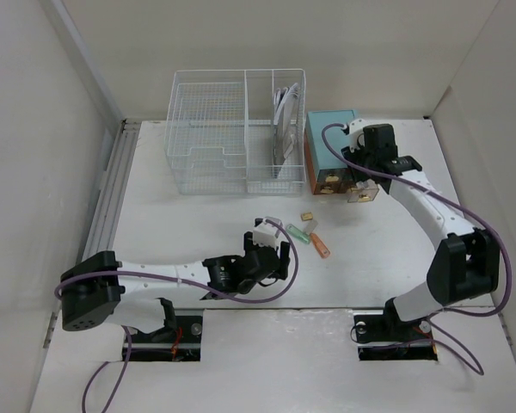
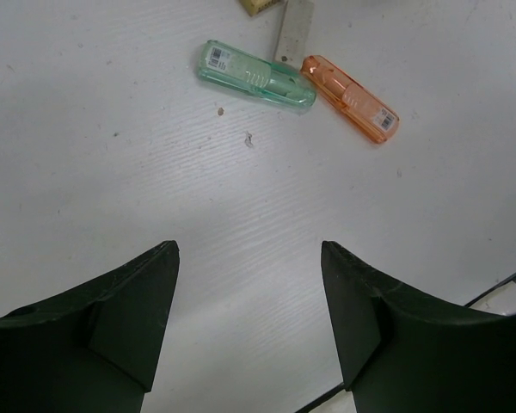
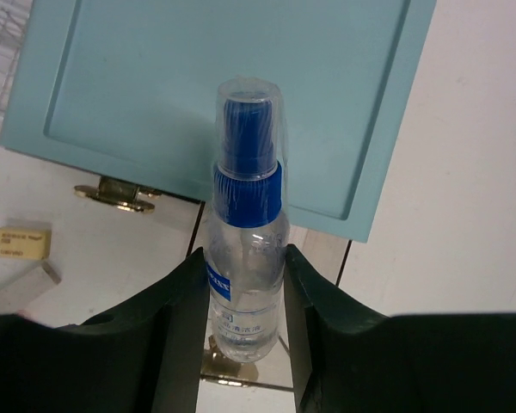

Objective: Organize the desk

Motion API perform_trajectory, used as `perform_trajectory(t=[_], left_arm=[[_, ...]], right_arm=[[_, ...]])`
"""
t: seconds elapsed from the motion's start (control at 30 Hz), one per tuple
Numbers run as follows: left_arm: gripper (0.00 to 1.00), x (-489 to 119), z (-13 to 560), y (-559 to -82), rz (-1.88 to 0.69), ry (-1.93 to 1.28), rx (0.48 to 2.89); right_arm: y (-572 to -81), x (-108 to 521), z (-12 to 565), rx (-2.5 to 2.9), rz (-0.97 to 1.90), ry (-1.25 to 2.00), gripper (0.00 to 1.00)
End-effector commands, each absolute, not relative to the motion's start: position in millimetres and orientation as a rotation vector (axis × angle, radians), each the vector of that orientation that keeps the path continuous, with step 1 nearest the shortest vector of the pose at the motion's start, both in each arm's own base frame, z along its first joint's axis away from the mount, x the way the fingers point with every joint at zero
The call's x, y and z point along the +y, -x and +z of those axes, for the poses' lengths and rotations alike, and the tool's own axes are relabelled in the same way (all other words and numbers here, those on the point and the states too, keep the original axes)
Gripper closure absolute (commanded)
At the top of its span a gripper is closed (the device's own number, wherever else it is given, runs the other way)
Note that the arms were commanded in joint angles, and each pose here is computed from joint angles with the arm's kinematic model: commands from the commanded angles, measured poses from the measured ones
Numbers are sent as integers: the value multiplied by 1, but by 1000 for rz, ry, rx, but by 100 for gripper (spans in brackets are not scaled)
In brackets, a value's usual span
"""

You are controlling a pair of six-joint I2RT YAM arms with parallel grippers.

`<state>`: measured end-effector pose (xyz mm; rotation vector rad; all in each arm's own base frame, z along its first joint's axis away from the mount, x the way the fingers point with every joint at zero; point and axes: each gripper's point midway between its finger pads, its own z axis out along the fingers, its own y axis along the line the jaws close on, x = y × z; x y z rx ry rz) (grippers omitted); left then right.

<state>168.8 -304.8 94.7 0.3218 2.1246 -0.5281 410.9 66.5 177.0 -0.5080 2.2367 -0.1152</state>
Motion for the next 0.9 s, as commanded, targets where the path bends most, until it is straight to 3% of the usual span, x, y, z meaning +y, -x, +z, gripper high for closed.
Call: perform_trajectory(t=[0.0,0.87], left_arm=[[37,-319,120,-175,-589,-296,2067],[37,-315,120,-175,-590,-303,2059]], right_arm=[[-398,67,190,2218,-81,511,100],[-340,53,153,2383,-106,668,100]])
